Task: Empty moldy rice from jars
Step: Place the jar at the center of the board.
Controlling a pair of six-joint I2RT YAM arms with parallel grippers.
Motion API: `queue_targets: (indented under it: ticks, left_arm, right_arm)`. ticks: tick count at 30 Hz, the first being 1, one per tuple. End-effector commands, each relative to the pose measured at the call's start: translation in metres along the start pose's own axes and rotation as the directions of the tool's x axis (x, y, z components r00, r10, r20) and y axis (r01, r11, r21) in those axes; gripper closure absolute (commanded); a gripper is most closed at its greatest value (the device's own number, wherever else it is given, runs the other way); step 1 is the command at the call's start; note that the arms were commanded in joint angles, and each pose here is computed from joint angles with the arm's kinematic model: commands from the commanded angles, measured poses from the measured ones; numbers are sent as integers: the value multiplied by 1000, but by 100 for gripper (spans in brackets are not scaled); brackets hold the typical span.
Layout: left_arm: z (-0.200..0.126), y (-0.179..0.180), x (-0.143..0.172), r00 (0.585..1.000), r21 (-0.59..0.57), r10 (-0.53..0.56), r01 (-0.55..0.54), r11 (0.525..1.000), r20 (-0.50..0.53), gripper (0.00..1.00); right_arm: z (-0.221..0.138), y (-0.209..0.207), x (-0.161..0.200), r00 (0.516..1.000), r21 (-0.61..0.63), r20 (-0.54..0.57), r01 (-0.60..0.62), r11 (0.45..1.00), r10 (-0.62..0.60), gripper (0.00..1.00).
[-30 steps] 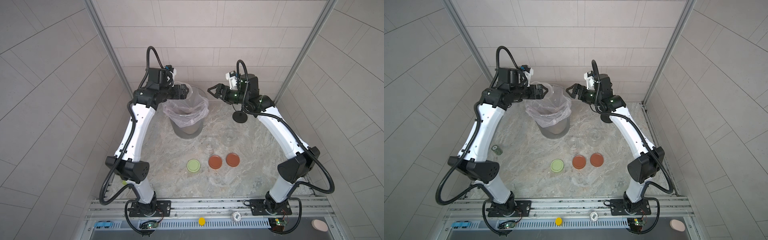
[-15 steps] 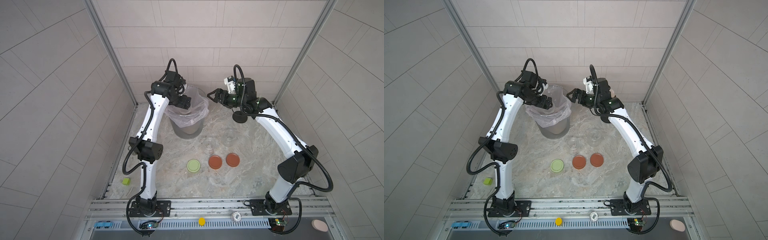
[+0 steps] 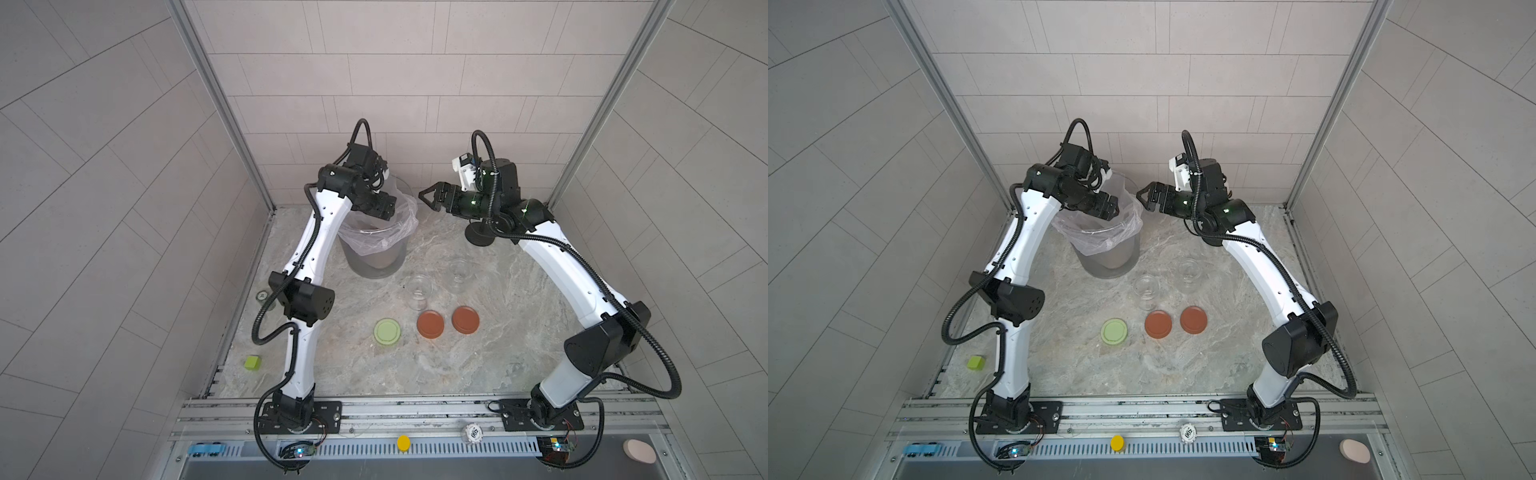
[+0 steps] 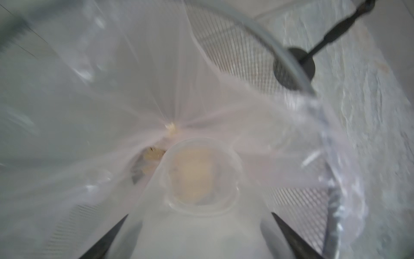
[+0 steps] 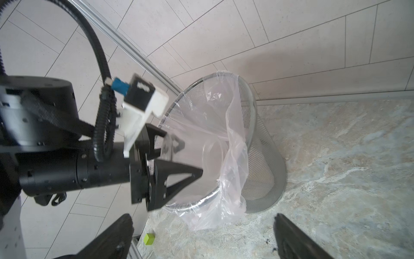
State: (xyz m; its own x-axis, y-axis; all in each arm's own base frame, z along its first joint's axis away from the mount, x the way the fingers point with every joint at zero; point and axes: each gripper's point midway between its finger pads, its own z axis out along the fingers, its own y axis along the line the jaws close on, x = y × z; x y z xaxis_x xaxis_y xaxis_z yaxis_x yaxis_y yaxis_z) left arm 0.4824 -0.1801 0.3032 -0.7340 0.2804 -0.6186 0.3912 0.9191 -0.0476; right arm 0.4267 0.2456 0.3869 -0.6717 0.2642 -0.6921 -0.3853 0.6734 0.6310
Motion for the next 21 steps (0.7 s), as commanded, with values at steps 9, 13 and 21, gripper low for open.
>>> queue_targets:
  ticks: [9,13,21]
  left_arm:
    - [-51,16,-12,987,-9,-31,32,999,155,100]
    - [-69,3,-31,958,70,-69,51,996,278,100]
    - [-139,-12,-63,785,199,-186,82,977,591,100]
  right_arm:
    - [-17,15,-8,998,-14,41,51,999,-50,1]
    - [-18,15,-8,998,-16,43,53,998,-52,1]
    - [-32,21,-4,997,-30,69,45,999,-42,1]
